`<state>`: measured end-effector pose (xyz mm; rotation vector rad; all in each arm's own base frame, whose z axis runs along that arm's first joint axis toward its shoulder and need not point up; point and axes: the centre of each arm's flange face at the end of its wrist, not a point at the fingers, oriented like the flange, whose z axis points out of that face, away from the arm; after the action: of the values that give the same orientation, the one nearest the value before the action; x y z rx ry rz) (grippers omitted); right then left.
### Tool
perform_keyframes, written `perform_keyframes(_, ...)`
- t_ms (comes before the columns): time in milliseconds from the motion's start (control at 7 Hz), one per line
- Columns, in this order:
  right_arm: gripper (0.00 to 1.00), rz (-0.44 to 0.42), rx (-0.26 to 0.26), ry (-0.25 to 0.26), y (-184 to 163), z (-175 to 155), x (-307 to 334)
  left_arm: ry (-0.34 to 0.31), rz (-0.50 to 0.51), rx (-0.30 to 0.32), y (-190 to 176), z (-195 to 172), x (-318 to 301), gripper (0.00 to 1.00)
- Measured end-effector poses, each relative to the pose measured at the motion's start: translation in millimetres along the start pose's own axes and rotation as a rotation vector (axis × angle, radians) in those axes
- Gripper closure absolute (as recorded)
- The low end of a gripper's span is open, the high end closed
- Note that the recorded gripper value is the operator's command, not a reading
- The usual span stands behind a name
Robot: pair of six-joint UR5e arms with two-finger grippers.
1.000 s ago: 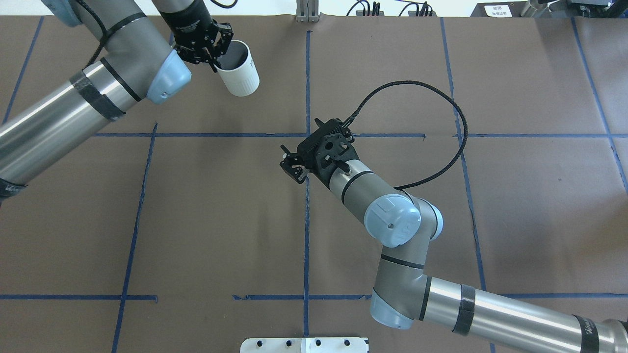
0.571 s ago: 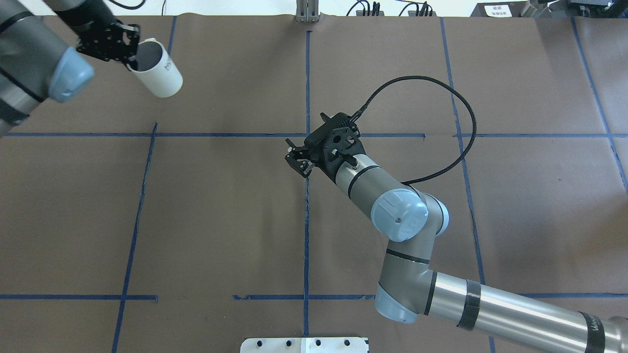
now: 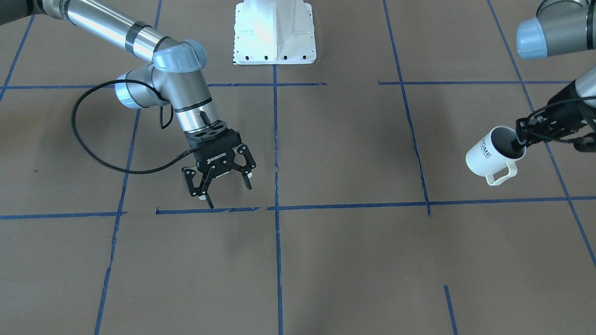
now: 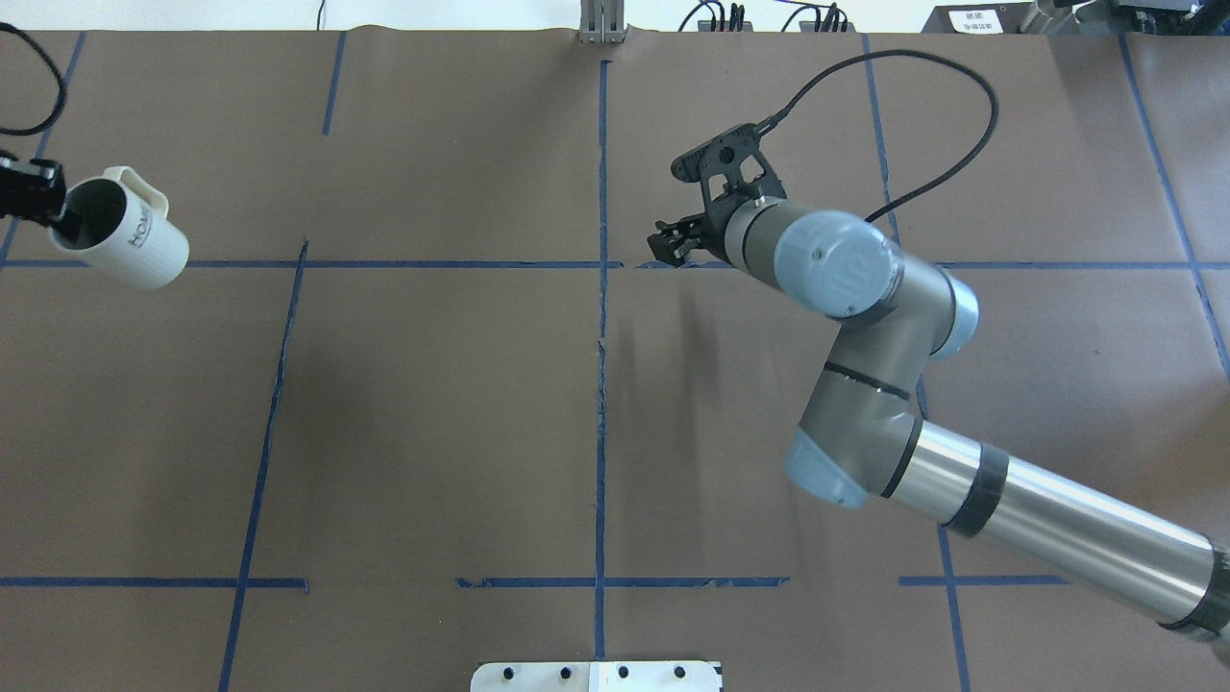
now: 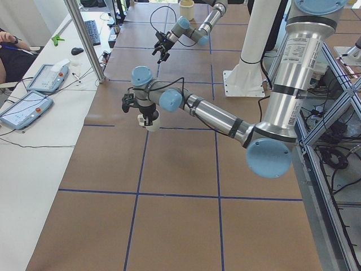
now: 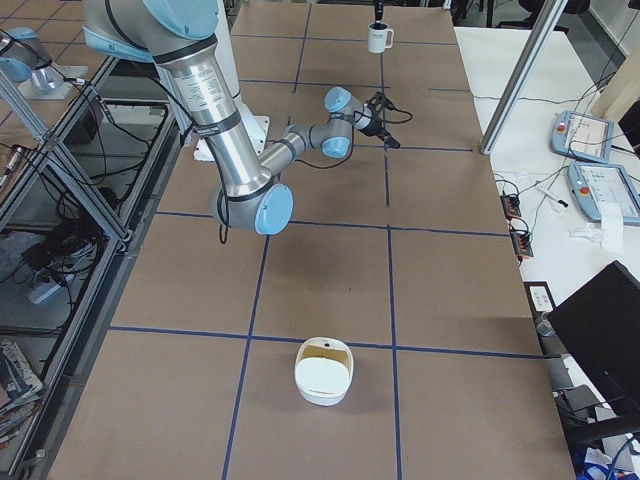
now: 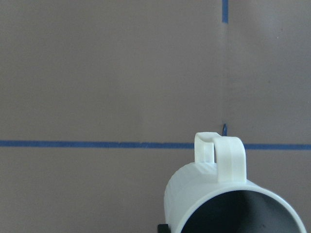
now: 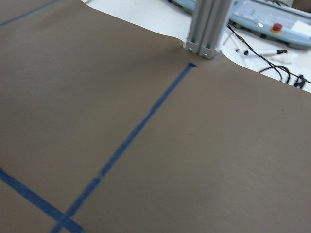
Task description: Left arm hands cup to right arm to dump lemon
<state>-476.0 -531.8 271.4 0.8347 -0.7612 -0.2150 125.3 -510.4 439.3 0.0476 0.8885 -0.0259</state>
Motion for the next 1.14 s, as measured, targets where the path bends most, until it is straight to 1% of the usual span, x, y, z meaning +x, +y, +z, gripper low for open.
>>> perform_keyframes(143,0.00,0.036,-0.133,0.010,-23,-17,49,-0.008,-0.001,-0.002,35,-8,-15,1.00)
perform_keyframes(286,0.00,0.061,-0.225,0.008,-32,-36,97,-0.042,-0.010,0.007,57,-10,-31,1.00)
perform_keyframes(429,0.00,0.063,-0.288,-0.005,-27,-51,148,-0.087,-0.016,0.027,69,-8,-45,1.00)
perform_keyframes(571,0.00,0.065,-0.347,-0.032,-13,-68,202,-0.114,-0.021,0.036,78,-5,-57,1.00)
perform_keyframes(714,0.00,0.082,-0.397,-0.061,-2,-85,248,-0.124,-0.030,0.040,85,-2,-66,1.00)
perform_keyframes(857,0.00,0.104,-0.425,-0.075,9,-102,281,-0.120,-0.038,0.044,92,4,-69,1.00)
perform_keyframes(1000,0.00,0.132,-0.441,-0.083,28,-122,311,-0.108,-0.053,0.037,97,19,-62,1.00)
perform_keyframes(1143,0.00,0.167,-0.449,-0.099,46,-145,343,-0.099,-0.062,0.013,101,40,-50,1.00)
